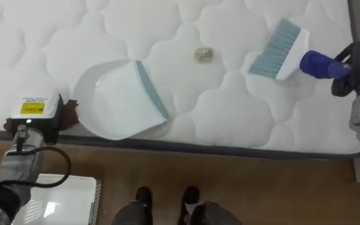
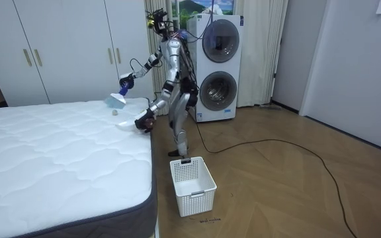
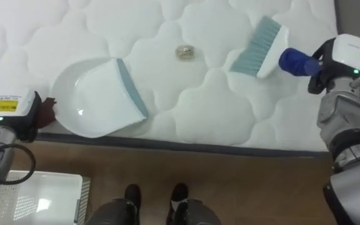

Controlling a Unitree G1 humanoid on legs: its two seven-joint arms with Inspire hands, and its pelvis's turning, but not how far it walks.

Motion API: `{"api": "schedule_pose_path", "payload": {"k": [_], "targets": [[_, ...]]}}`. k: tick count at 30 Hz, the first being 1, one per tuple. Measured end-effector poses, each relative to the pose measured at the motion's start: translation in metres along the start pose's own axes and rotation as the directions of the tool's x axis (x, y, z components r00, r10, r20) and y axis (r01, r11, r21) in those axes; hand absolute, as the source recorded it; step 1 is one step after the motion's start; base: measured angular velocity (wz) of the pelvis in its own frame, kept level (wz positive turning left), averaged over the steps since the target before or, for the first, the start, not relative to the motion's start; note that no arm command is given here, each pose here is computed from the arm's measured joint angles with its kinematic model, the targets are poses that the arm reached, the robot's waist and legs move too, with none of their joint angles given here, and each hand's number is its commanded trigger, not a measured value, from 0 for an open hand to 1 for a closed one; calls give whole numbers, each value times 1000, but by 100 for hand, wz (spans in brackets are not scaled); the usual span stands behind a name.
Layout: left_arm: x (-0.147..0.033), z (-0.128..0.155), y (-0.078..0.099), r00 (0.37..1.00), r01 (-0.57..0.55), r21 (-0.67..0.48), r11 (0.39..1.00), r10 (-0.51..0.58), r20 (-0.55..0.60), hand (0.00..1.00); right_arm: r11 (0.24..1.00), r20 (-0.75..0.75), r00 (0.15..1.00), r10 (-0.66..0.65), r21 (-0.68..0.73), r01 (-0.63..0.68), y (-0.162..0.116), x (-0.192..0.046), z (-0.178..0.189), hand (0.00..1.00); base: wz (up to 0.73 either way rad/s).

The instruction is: Clean bed

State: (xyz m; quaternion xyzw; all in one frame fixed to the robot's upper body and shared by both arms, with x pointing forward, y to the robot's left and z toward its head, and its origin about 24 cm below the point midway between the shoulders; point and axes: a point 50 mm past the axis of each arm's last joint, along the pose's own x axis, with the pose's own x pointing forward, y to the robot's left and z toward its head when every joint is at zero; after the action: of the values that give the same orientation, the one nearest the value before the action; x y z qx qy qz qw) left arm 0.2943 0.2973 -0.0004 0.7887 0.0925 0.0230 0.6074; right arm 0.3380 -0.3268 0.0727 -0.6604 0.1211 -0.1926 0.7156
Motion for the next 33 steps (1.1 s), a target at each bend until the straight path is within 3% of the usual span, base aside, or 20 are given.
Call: {"api": "schedule_pose_path", "payload": {"k": [10, 22, 33], "targets": [[12, -2, 19, 996, -85, 115, 990, 88, -16, 100, 974, 68, 993, -98, -200, 110, -22, 12, 17, 100, 4], [21, -4, 32, 991, -121, 203, 972, 130, -31, 100, 836, 312, 935, -170, -457, 304, -26, 9, 49, 100, 2], [22, -4, 33, 992, -101, 202, 974, 115, -58, 100, 743, 433, 878, -207, -514, 428, -28, 1, 86, 100, -4]]}}
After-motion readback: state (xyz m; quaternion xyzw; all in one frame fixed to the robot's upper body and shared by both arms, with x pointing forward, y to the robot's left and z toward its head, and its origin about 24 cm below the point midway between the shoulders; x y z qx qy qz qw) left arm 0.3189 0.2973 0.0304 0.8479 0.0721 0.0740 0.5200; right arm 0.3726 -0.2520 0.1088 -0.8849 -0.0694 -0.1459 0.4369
